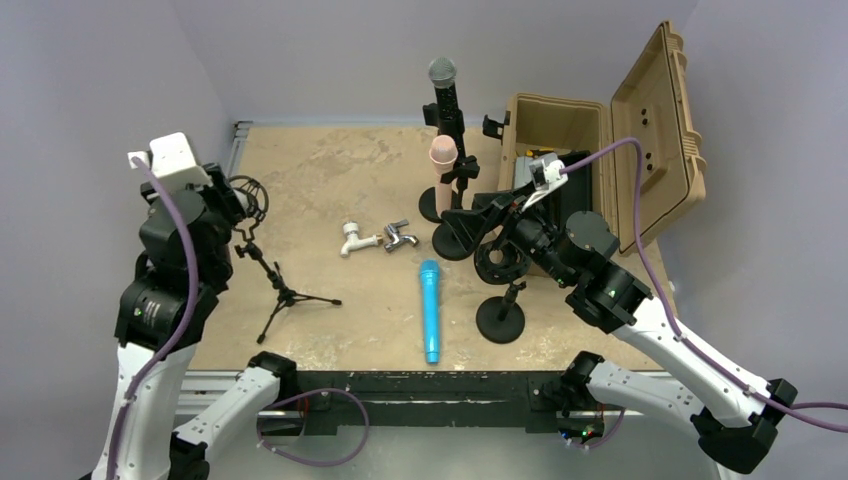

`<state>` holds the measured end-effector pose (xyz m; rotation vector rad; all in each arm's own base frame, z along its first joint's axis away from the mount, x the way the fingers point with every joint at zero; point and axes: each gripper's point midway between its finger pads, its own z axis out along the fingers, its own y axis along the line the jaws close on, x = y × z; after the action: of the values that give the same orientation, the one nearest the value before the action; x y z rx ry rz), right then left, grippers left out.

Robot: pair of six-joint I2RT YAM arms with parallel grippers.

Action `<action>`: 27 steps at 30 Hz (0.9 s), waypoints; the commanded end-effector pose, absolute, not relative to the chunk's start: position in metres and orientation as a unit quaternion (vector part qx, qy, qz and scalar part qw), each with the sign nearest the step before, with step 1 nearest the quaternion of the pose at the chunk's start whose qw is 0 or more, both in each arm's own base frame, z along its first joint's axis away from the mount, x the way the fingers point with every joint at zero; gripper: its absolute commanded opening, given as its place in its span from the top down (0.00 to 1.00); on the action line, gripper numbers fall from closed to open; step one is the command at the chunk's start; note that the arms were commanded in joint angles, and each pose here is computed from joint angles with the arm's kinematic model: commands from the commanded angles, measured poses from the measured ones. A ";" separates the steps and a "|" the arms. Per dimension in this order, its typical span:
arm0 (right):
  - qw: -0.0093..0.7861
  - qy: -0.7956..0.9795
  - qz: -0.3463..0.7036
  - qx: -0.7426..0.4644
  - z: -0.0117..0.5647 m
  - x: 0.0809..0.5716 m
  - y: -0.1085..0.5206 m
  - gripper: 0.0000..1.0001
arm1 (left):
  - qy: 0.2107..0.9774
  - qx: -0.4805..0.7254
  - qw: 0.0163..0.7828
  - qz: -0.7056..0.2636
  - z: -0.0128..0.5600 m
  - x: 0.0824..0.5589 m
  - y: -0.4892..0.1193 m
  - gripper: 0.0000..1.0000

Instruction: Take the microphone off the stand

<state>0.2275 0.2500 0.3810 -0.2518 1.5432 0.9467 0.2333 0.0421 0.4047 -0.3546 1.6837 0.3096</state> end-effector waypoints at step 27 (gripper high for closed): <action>0.623 0.648 0.423 -0.117 0.395 0.227 0.256 0.10 | 0.612 -0.127 0.781 0.004 0.566 0.147 0.039 1.00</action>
<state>0.2307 0.2556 0.3772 -0.2607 1.5506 0.9499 0.1366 0.0676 0.5435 -0.3787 1.3469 0.1458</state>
